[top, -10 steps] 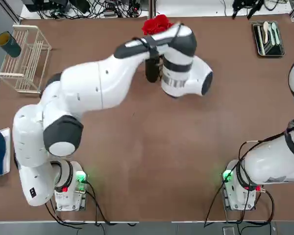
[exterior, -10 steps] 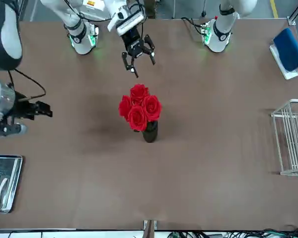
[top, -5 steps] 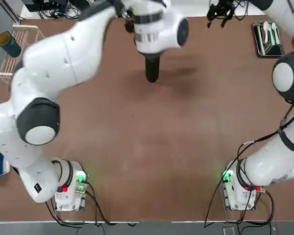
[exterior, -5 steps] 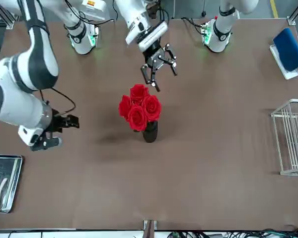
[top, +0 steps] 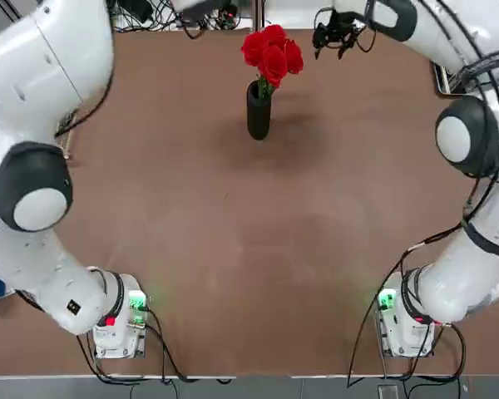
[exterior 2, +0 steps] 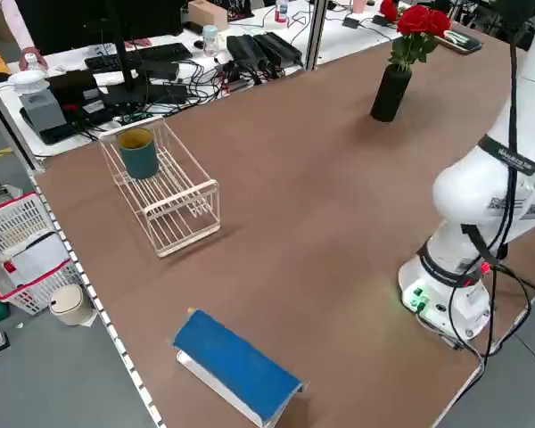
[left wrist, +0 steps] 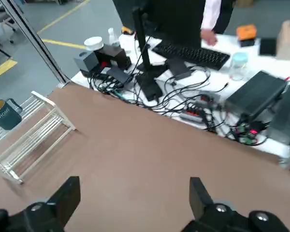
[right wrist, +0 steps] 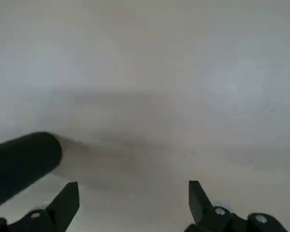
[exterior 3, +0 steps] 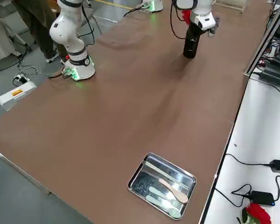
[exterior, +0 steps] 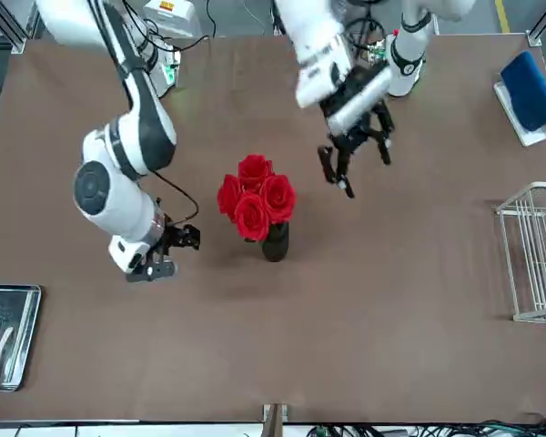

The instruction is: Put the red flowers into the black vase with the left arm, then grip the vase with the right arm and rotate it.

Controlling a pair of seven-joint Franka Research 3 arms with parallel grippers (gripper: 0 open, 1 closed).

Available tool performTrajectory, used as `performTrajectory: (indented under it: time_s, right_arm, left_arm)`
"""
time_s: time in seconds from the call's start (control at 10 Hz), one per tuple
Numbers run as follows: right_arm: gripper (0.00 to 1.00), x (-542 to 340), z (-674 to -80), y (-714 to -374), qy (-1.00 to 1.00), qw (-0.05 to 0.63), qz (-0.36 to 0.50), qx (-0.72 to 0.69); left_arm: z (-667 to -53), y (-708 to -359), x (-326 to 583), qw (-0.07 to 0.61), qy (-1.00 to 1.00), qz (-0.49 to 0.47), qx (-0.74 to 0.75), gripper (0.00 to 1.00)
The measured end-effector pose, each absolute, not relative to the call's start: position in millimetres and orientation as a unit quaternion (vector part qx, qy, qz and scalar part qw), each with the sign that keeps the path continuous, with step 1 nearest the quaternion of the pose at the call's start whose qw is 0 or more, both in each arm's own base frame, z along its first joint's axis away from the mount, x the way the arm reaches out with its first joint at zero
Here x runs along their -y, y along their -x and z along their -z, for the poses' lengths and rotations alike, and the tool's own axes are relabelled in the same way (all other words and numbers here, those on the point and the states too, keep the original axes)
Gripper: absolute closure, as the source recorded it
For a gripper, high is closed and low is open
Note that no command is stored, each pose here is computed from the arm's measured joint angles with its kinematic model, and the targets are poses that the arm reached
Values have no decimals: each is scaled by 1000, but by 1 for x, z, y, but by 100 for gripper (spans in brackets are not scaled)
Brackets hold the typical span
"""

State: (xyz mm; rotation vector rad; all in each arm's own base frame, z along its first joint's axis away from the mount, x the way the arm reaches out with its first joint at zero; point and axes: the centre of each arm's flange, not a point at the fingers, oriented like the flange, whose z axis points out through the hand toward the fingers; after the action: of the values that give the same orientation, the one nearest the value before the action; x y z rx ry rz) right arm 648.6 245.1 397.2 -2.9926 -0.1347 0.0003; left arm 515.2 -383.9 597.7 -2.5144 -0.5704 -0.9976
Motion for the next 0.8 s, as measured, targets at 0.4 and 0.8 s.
performTrajectory:
  time_s: [0.4,0.8]
  right_arm:
    - [0,-271,-359,-652,997,75,9,30]
    - [0,-335,-365,-624,996,80,8,31]
  left_arm:
    - [-629,-564,277,150,932,267,194,0]
    - [-668,-568,192,87,962,188,177,0]
